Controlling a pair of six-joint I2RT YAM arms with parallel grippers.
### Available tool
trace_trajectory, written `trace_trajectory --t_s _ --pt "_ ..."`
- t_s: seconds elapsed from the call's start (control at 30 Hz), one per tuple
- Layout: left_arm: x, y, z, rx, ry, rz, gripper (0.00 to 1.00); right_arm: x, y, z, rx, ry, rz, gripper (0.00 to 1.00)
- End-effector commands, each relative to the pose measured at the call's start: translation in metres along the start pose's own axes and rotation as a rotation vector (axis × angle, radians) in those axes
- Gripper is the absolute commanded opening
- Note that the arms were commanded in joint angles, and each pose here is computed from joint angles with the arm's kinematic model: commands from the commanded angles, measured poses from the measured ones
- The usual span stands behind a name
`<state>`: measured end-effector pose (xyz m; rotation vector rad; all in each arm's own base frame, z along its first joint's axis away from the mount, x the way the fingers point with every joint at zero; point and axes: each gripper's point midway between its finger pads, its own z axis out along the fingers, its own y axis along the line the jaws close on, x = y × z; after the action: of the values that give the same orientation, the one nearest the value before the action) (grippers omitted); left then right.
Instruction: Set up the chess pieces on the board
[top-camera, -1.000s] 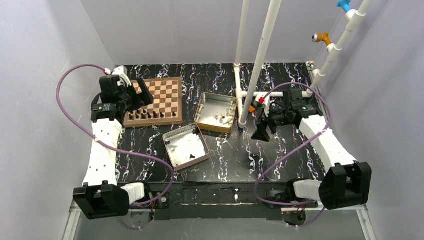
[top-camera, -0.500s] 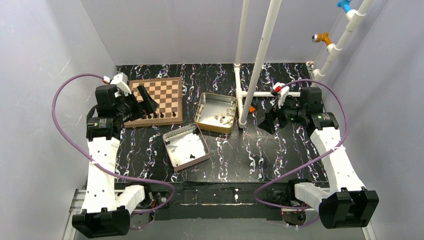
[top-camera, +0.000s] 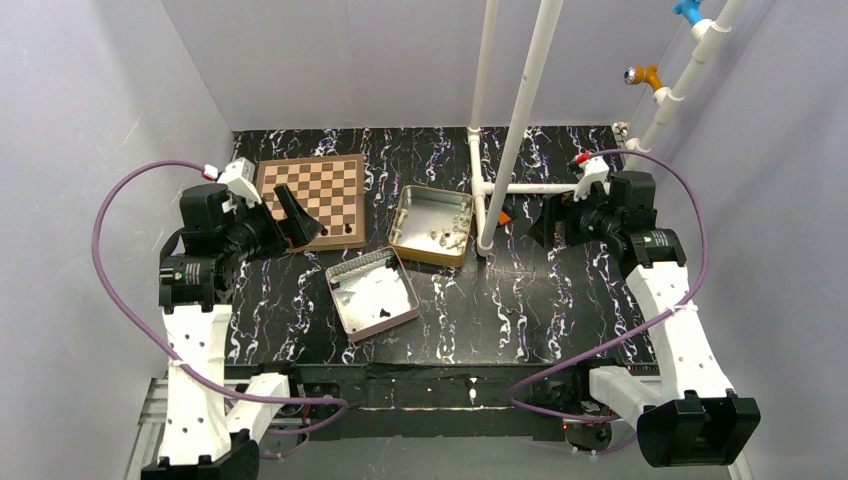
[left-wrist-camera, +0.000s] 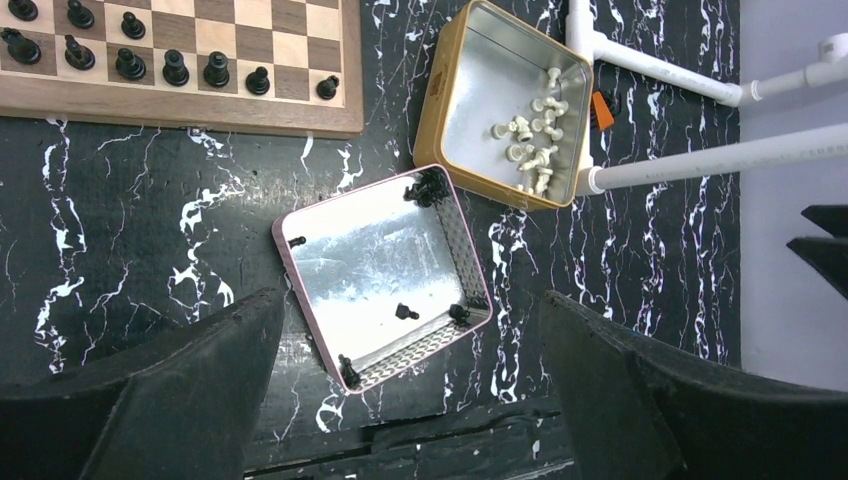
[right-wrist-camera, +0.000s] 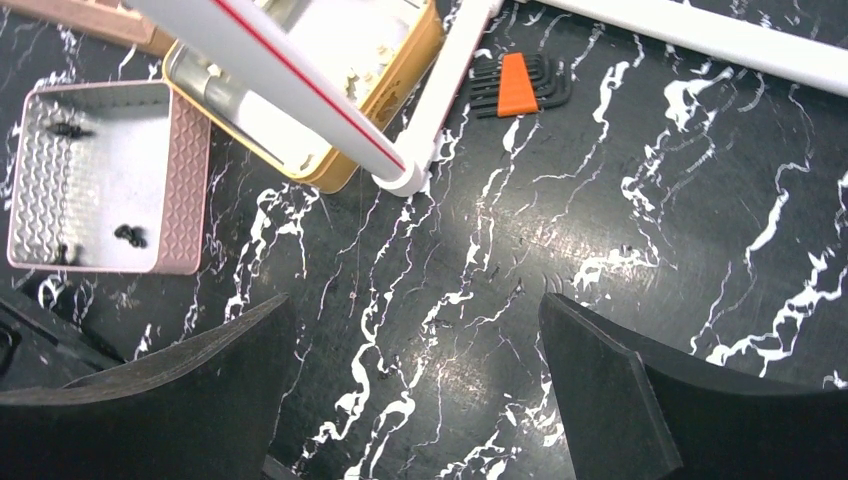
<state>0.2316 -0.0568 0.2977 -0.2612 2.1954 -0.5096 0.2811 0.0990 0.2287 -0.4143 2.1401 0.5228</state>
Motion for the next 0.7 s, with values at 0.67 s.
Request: trace_trajectory --t_s 0.67 --pt "-0.006 -0.031 -0.023 0.053 -0.034 0.183 0.98 -0.051 -0.048 -0.043 0.358 -0.155 0.091 0.98"
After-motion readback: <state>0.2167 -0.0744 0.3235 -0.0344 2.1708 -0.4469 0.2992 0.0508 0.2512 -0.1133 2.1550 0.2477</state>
